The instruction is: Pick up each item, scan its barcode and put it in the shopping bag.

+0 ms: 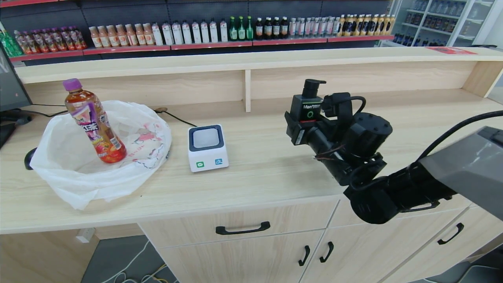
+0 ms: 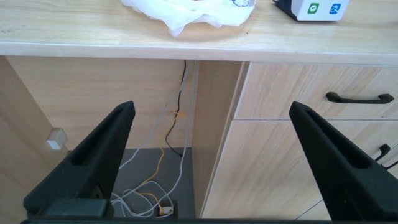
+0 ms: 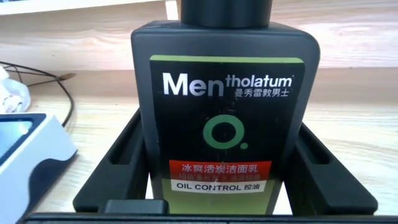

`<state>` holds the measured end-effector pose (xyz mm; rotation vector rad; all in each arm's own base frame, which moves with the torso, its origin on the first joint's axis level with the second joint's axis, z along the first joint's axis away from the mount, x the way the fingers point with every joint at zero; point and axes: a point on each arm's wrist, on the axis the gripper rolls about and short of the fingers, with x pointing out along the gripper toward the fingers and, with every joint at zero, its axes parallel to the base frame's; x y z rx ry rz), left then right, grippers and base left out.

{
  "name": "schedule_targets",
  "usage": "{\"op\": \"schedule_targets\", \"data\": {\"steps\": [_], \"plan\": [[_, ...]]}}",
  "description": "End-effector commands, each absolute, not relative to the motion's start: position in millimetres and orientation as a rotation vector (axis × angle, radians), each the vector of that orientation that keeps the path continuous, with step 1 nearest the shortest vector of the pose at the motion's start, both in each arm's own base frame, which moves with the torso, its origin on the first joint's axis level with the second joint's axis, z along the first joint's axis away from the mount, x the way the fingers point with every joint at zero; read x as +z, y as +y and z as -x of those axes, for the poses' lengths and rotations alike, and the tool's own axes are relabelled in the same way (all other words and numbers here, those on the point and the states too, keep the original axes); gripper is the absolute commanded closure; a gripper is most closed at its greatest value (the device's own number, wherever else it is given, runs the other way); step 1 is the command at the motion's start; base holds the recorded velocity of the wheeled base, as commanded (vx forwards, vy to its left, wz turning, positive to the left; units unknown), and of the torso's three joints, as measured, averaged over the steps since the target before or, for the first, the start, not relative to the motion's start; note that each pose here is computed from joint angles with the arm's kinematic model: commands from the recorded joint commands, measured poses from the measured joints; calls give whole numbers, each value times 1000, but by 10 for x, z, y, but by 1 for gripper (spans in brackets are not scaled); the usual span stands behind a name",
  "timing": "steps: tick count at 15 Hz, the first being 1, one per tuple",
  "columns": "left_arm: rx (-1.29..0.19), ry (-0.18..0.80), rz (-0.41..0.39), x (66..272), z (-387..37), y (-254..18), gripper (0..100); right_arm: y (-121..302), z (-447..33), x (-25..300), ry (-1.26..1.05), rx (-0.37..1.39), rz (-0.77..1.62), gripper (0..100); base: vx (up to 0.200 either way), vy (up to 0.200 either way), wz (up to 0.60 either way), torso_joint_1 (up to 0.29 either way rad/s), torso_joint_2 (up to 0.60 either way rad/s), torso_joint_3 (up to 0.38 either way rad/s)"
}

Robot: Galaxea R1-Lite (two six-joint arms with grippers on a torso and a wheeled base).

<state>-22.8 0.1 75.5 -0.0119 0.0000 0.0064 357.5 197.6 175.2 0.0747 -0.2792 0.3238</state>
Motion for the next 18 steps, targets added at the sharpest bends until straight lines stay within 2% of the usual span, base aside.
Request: {"op": "schedule_targets", "data": {"steps": [1, 5, 8, 13, 18], "plan": [[8, 0, 12, 755, 228, 1, 0, 1932, -3304, 1972, -305, 347, -87, 100, 0, 0, 0, 0, 0, 0], [8, 0, 12, 755, 228, 1, 0, 1759, -2733, 1942, -238, 402, -116, 100, 0, 0, 0, 0, 0, 0], [8, 0, 12, 755, 228, 1, 0, 1613, -2501, 1909, -254, 416, -162, 100, 0, 0, 0, 0, 0, 0], [8, 0, 12, 755, 228, 1, 0, 1534, -2324, 1858, -231, 497, -221, 100, 0, 0, 0, 0, 0, 0], [8, 0, 12, 755, 228, 1, 0, 1520, -2235, 1848, -220, 670, -344, 100, 0, 0, 0, 0, 0, 0]]}}
